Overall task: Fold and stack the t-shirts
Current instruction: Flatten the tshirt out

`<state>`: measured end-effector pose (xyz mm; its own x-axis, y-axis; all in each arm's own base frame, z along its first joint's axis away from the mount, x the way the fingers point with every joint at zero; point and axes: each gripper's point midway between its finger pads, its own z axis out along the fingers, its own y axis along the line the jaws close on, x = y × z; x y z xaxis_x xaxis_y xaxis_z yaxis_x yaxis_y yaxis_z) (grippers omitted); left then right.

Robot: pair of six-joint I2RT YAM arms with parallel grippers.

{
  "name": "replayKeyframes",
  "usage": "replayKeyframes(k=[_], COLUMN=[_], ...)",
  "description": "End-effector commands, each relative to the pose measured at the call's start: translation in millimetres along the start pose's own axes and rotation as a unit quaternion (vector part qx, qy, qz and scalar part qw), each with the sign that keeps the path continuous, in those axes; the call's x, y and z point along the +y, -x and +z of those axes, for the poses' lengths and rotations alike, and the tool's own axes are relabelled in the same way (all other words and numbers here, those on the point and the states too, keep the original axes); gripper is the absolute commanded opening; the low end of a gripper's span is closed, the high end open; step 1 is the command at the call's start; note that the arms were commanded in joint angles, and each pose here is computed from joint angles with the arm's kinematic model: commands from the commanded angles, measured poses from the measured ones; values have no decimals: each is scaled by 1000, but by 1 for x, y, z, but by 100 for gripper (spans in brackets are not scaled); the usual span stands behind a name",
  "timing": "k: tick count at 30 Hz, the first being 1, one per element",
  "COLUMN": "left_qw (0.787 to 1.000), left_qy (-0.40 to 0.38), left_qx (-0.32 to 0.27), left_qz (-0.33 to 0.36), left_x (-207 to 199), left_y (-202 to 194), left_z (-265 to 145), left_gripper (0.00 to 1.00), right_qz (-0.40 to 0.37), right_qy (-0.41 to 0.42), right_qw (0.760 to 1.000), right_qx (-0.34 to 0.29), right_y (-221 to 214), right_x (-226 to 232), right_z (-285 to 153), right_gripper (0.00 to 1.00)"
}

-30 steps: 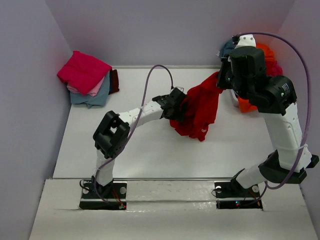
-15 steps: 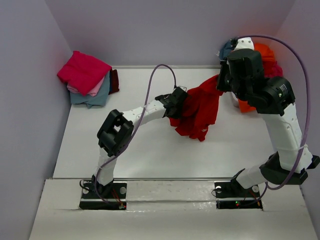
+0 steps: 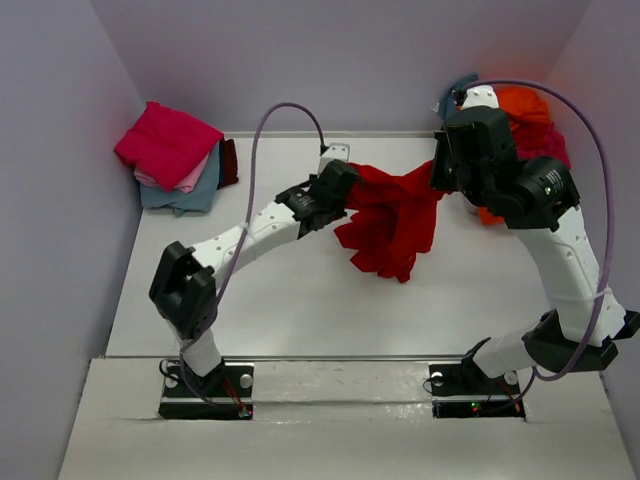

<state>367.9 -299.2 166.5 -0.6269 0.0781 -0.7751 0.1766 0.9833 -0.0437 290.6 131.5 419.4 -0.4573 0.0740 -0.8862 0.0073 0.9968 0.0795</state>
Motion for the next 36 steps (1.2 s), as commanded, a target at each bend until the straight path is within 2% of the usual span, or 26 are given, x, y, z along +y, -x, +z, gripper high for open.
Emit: replayKeyframes(k=[1, 5, 11, 15, 22, 29, 36], left_qw=[985, 975, 965, 953, 934, 915, 910], left_qy=[58, 85, 106, 112, 137, 145, 189], left_qx=[-150, -198, -232, -272, -317, -355, -347], left_qz=[-56, -61, -63, -76, -95, -124, -127], left_x=[43, 71, 96, 111, 132, 135, 140], left_y=[97, 131, 146, 153, 151, 135, 117], left_z=[-78, -129, -176, -219, -274, -324, -332], left_gripper=[6, 6, 6, 6, 6, 6, 6], right_qz=[23, 38, 60, 77, 93, 107, 121], right_qy=[-6, 6, 35, 54, 60, 76, 65], right_qw=[1000, 999, 997, 991, 981, 970, 962], right_qx=[-8, -13, -43, -95, -158, -204, -236], right_y=[1, 4, 21, 43, 65, 75, 80], right_x=[-2, -1, -1, -11, -32, -45, -59], right_z=[-4, -10, -28, -52, -84, -107, -117], right_gripper=[7, 7, 7, 7, 7, 7, 7])
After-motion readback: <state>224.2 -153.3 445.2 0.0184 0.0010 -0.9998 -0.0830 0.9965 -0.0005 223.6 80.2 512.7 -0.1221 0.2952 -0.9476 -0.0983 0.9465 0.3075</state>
